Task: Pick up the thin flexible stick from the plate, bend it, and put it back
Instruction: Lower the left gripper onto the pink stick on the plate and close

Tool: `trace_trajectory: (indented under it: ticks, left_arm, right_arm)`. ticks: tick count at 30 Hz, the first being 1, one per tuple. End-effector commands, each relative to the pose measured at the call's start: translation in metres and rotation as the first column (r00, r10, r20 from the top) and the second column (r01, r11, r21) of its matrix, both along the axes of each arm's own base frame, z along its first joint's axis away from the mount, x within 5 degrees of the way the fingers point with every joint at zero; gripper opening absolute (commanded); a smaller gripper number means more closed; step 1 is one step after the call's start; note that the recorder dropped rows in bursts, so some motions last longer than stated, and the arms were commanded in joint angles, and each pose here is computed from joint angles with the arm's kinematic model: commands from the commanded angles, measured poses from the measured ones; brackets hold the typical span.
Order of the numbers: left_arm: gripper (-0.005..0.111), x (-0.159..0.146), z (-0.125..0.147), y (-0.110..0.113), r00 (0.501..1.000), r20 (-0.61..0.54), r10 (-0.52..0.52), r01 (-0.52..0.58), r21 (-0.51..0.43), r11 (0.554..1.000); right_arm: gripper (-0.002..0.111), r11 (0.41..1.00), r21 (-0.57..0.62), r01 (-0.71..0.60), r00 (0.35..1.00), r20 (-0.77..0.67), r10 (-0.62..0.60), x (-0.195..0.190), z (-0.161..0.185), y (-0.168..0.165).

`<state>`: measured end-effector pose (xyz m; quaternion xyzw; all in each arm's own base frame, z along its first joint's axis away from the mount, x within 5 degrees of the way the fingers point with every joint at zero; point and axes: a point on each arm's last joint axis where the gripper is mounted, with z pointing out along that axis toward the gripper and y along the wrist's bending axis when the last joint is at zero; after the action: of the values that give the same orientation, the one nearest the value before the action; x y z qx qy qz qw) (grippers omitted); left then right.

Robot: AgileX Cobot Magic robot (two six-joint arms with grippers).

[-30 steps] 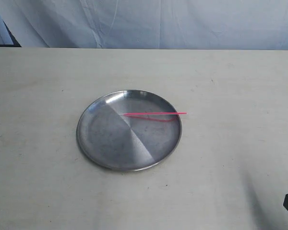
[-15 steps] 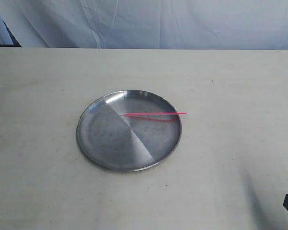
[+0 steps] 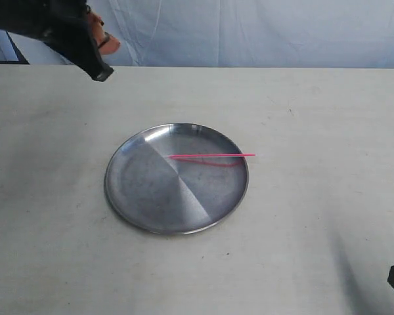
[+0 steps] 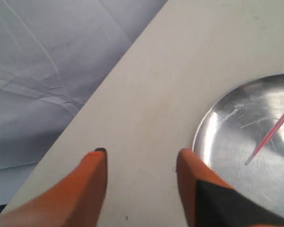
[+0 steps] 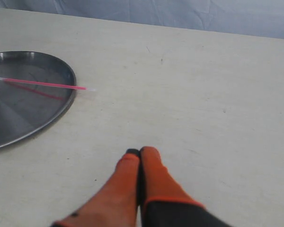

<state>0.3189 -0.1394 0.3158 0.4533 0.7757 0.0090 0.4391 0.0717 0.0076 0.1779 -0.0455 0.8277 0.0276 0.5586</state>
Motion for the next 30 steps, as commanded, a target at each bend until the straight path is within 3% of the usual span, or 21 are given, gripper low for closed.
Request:
trace_trajectory:
  ticks: [1,5,9,16,19,24,30]
  left_arm:
    - [0.057,0.026,-0.020,-0.017,0.989,-0.112,-0.101,0.111,0.091,0.990]
    - [0.056,0.041,-0.044,-0.031,0.943,-0.252,-0.218,0.254,0.120,0.960]
    - [0.054,0.062,-0.067,-0.053,0.873,-0.339,-0.352,0.389,0.046,0.920]
    - [0.054,0.099,-0.109,-0.073,0.827,-0.413,-0.381,0.426,0.018,0.905]
    - [0.054,0.095,-0.130,-0.095,0.758,-0.490,-0.431,0.501,0.013,0.866]
    - [0.054,0.085,-0.145,-0.134,0.723,-0.483,-0.494,0.577,0.028,0.817]
    - [0.054,0.085,-0.165,-0.145,0.702,-0.516,-0.491,0.580,0.014,0.814]
  right_arm:
    - [0.000,1.000,-0.002,0.004,1.000,0.017,-0.004,0.000,0.001,0.000]
    - [0.000,1.000,-0.002,0.004,1.000,0.017,-0.004,0.000,0.001,0.000]
    - [0.000,1.000,-0.002,0.004,1.000,0.017,-0.004,0.000,0.001,0.000]
    - [0.000,1.000,0.002,0.005,1.000,0.017,-0.005,0.000,0.001,0.000]
    - [0.000,1.000,0.002,0.005,1.000,0.017,-0.005,0.000,0.001,0.000]
    - [0.000,1.000,0.002,0.005,1.000,0.017,-0.005,0.000,0.001,0.000]
    - [0.000,1.000,0.002,0.005,1.000,0.017,-0.005,0.000,0.001,0.000]
